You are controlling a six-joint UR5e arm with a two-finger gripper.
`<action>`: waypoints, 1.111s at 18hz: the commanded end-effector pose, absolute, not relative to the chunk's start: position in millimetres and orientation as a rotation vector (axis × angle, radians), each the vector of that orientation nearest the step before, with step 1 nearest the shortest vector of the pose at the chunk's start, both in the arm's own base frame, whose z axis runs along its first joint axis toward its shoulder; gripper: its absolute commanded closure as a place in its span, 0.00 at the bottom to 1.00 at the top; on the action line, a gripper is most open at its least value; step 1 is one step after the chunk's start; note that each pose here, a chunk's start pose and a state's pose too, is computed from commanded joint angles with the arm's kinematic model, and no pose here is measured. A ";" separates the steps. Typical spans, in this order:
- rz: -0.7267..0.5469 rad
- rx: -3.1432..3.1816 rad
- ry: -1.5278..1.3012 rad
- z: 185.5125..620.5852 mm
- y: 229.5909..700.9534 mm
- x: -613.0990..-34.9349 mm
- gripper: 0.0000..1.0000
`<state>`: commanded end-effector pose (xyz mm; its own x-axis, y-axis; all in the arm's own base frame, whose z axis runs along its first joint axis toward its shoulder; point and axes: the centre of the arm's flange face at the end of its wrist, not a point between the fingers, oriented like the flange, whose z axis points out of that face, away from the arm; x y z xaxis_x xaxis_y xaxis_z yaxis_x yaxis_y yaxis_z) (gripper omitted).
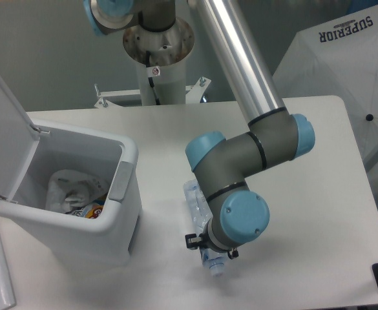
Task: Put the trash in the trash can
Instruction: 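Close the gripper on the bottle and lift it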
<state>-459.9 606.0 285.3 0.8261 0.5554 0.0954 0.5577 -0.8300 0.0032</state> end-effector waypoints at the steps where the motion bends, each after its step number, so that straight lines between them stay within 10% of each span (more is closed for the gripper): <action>1: -0.131 -2.934 -0.893 301.3 607.1 -460.2 0.49; 20: -0.276 -2.206 -0.472 560.1 583.3 -411.4 0.53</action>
